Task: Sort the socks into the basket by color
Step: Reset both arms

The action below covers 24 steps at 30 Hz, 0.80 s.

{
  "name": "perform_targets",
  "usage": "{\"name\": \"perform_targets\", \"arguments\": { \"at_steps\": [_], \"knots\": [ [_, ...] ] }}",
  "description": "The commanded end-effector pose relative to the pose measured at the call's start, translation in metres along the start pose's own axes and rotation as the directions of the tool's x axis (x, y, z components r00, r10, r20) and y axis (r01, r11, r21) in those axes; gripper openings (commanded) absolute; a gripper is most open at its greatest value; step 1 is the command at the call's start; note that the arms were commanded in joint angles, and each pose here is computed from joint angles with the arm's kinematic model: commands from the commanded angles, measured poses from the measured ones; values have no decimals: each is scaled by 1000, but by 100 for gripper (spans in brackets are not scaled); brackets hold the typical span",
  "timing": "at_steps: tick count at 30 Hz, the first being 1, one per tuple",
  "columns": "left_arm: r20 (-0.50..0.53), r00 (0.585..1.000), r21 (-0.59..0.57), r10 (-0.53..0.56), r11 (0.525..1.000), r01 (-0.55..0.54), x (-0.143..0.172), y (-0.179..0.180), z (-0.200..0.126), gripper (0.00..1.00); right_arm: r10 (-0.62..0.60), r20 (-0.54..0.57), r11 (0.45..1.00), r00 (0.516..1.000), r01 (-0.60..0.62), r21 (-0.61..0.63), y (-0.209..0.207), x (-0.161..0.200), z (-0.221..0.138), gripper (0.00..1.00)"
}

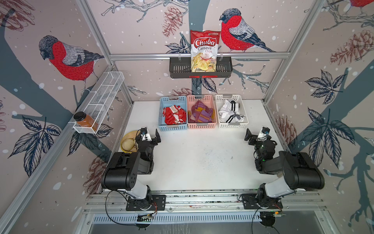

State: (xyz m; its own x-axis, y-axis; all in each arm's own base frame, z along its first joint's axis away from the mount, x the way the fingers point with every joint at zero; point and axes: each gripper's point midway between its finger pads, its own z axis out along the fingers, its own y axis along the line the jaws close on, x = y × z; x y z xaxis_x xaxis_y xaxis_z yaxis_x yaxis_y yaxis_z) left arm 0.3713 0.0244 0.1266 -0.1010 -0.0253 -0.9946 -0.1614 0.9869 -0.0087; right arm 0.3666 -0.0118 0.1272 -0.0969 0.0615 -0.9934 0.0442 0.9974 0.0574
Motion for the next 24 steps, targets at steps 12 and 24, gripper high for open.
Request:
{"name": "perform_targets", "arguments": {
  "at_steps": [12, 24],
  "knots": [
    [19, 1000, 8, -3, 1000, 3, -5, -1, 0, 98, 10, 17, 1000, 1000, -10, -4, 3, -5, 2, 100],
    [20, 1000, 9, -2, 1000, 2, -5, -2, 0, 98, 7, 17, 1000, 1000, -7, 3, 3, -5, 2, 100]
  ]
}}
